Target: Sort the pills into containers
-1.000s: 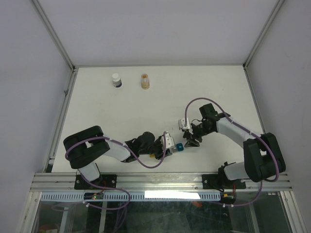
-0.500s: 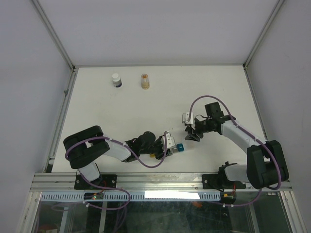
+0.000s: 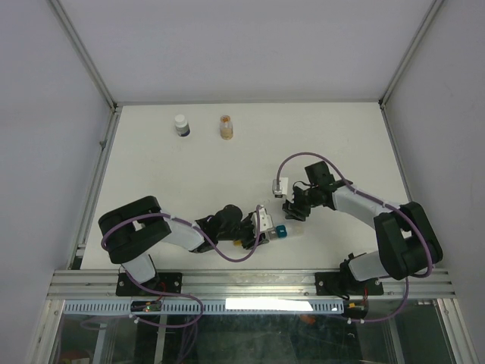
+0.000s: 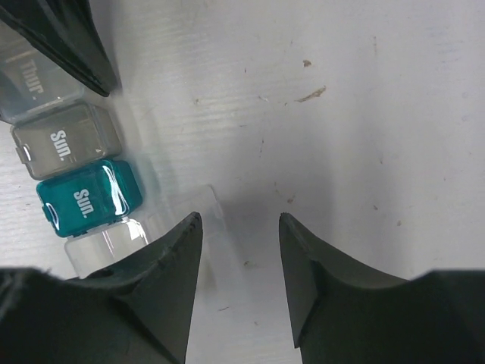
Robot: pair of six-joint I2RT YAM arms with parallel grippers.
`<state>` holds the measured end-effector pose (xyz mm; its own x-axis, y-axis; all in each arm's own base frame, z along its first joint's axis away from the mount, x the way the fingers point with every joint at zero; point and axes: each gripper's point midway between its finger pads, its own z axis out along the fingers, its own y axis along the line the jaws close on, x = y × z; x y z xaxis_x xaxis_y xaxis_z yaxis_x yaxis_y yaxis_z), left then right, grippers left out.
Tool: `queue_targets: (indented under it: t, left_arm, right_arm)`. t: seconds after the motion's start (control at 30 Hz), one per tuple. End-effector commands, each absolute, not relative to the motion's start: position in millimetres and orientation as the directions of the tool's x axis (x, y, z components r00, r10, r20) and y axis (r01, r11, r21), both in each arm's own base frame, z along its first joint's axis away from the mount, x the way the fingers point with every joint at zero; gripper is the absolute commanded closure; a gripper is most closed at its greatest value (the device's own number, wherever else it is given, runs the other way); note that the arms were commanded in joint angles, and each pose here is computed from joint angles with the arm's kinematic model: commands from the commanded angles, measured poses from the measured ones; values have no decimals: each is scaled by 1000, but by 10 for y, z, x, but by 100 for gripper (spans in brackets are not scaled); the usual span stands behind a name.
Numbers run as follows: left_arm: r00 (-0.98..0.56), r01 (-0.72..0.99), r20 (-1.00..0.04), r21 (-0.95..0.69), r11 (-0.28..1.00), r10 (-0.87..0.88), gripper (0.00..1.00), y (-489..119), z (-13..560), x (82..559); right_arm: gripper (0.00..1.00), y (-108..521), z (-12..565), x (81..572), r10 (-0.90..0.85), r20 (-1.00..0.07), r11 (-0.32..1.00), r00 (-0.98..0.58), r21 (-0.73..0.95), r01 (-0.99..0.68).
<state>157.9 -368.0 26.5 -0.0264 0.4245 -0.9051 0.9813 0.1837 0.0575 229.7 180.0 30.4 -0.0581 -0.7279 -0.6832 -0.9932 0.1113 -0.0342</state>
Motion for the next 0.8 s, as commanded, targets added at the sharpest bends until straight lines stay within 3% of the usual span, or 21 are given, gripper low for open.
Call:
queue_targets:
  t: [0.0, 0.17, 0.33, 0.63, 0.77]
  left_arm:
    - [7, 983, -909, 83, 166, 416, 87, -3680, 368, 1645]
    - [16, 982, -908, 94, 166, 418, 86, -3638, 406, 1715]
    - [20, 982, -900, 100, 162, 435, 82, -3599, 421, 1831]
    - [-7, 964, -911, 103, 244, 412, 34, -3476, 597, 2174]
    - [-10, 954, -923, 106, 279, 385, 23, -3468, 741, 2227]
  right_arm:
    - [51, 1848, 501, 2415, -697, -713, 150, -71, -48, -988]
    - [43, 1883, 916, 2360, -570, -818, 133, -80, 4, -991]
    - [39, 1814, 1163, 2380, -510, -858, 154, -64, -17, -988]
    - [39, 1756, 1326, 2435, -485, -871, 195, -79, -19, -981]
    - [39, 1743, 1379, 2454, -480, -874, 209, -78, -27, -978]
